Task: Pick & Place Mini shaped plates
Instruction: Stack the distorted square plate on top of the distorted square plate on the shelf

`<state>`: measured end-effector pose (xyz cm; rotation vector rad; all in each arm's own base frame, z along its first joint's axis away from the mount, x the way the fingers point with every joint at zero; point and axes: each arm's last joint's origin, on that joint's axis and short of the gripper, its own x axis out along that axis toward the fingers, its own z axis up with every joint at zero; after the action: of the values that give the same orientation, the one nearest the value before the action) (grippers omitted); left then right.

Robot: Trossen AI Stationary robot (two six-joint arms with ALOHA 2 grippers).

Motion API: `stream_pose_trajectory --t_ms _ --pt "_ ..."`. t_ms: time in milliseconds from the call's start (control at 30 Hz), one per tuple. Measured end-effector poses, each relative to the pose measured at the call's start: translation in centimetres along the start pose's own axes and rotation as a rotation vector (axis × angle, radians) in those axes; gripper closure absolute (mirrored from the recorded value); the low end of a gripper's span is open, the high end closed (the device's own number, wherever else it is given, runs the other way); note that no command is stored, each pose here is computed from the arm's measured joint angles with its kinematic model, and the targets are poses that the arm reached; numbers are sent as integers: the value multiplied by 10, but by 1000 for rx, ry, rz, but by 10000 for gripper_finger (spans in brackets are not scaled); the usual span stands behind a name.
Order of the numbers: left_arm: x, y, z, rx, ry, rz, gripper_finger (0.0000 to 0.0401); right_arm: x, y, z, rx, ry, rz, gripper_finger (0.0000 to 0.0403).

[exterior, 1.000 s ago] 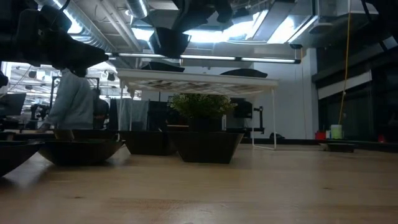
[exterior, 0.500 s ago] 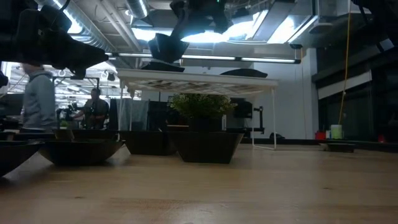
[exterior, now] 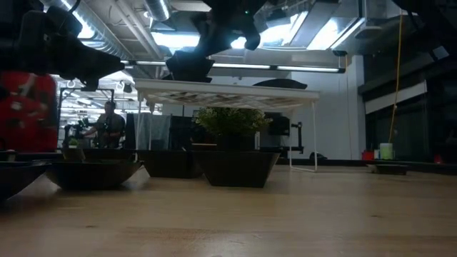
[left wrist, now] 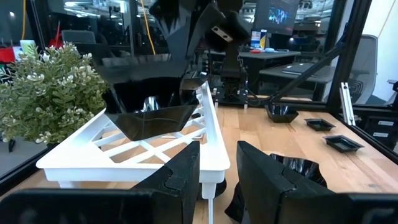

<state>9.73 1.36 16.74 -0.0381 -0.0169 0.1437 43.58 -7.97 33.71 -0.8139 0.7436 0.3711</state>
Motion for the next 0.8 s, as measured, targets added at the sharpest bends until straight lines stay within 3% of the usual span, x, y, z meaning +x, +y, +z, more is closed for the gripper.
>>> stream_pose_trajectory --t_ms 333,800 --pt "0 0 0 0 -3 0 301 1 1 1 -17 -45 33 398" --pt "0 0 0 0 -3 0 301 9 -1 -3 -4 -36 28 362"
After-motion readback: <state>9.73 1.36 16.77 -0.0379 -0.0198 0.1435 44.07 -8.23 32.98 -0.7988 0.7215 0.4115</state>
